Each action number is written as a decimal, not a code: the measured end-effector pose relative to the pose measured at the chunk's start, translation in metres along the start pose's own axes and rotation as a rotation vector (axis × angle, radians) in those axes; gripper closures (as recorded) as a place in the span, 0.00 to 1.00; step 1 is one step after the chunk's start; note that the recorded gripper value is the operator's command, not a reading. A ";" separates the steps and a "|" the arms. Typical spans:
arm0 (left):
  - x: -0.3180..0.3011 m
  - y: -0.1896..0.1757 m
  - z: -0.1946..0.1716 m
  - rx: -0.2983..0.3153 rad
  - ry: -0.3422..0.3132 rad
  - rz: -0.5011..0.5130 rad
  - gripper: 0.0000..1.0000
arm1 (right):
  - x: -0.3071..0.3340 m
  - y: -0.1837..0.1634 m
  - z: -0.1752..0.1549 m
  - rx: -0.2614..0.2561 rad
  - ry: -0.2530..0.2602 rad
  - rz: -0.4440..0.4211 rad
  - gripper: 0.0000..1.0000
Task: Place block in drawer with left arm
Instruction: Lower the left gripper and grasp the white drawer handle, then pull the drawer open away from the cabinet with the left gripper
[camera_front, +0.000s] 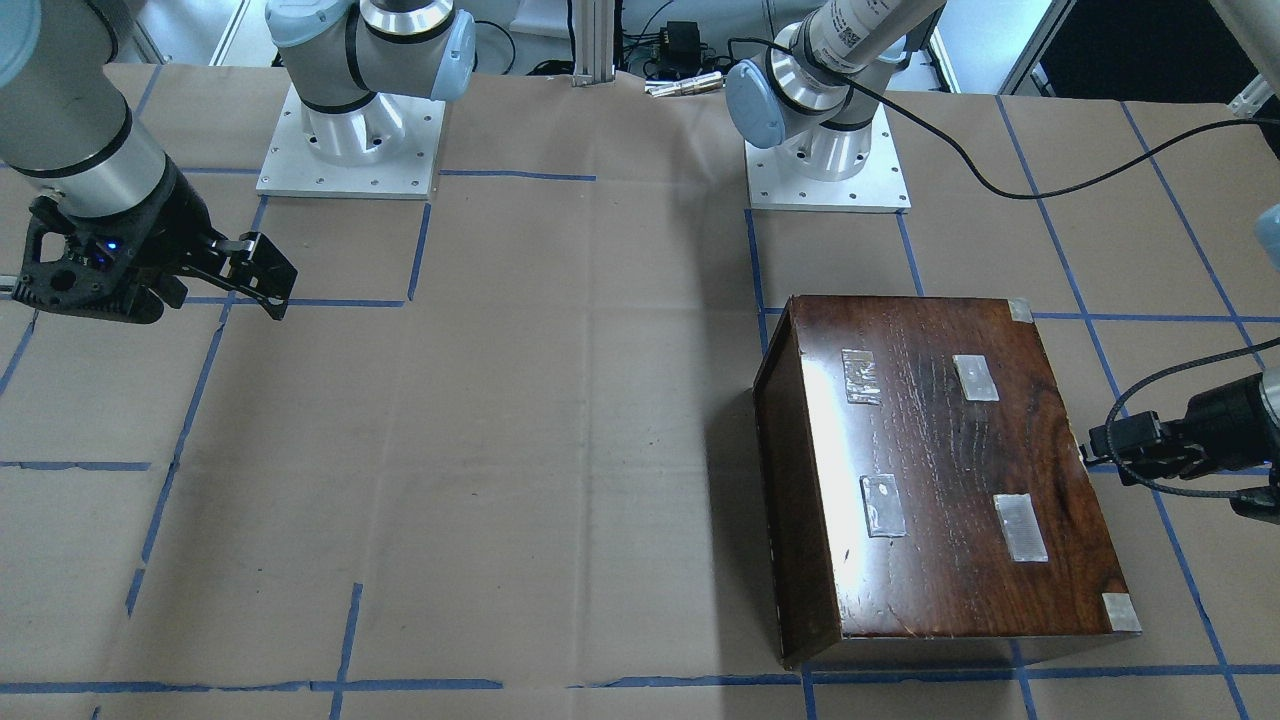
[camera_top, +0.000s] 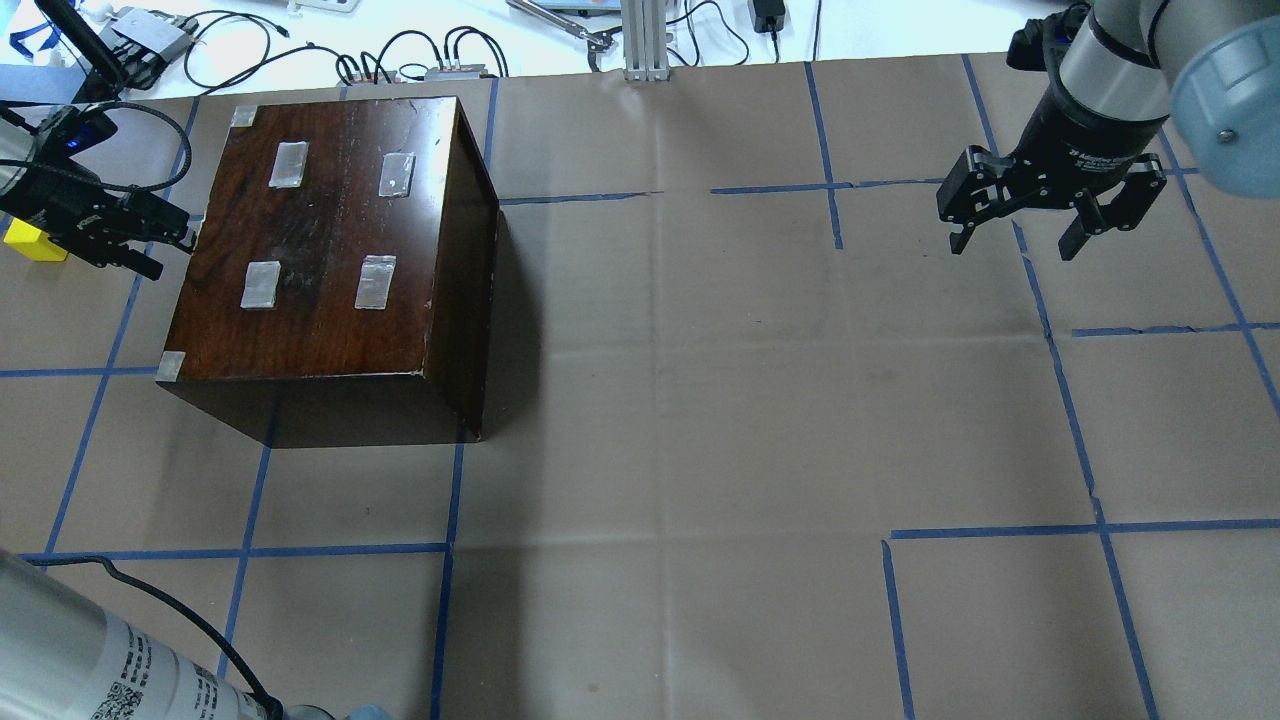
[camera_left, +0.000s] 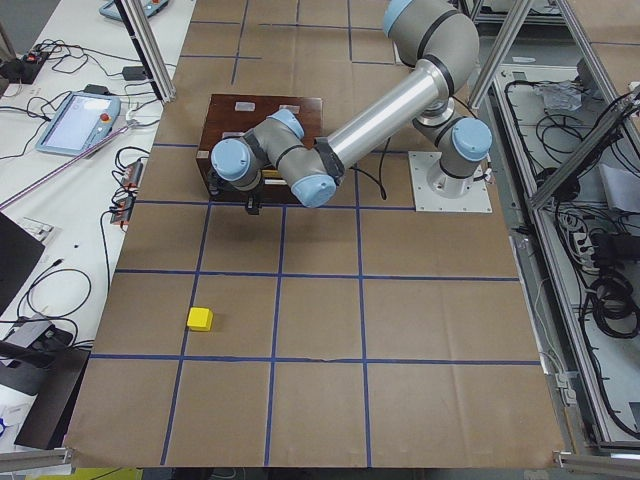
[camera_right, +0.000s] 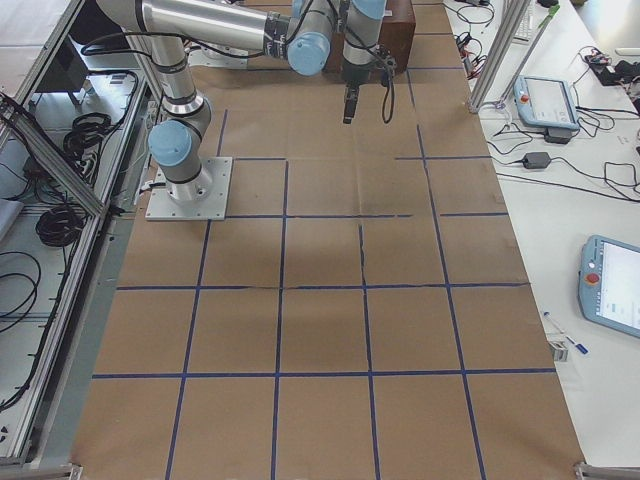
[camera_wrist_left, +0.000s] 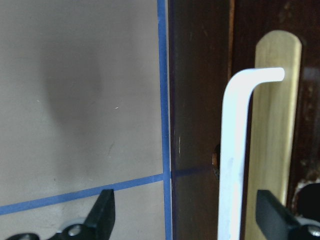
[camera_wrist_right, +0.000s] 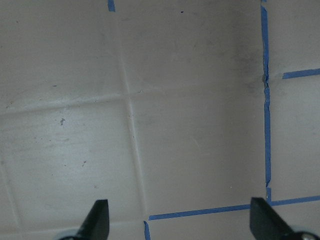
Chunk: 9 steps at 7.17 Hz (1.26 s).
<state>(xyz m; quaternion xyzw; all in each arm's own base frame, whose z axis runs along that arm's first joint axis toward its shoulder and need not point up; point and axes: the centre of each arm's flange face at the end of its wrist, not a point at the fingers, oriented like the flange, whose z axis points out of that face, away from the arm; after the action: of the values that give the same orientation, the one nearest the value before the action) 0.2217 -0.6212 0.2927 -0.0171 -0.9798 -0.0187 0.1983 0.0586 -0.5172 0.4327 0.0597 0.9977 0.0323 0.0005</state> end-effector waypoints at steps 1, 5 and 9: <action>-0.001 -0.001 0.003 -0.002 0.001 0.000 0.02 | 0.000 0.000 0.000 0.000 0.000 0.000 0.00; -0.005 -0.001 0.011 0.001 -0.001 0.000 0.02 | 0.000 0.000 0.000 0.000 0.000 0.000 0.00; -0.008 -0.003 0.009 0.009 -0.014 0.013 0.02 | 0.000 0.000 0.000 0.000 0.000 0.000 0.00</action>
<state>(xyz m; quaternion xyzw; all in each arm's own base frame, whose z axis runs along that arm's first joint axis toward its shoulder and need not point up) 0.2251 -0.6245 0.2814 -0.0227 -0.9811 -0.0130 0.1916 0.0586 -0.5172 0.4327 0.0597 0.9977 0.0323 0.0004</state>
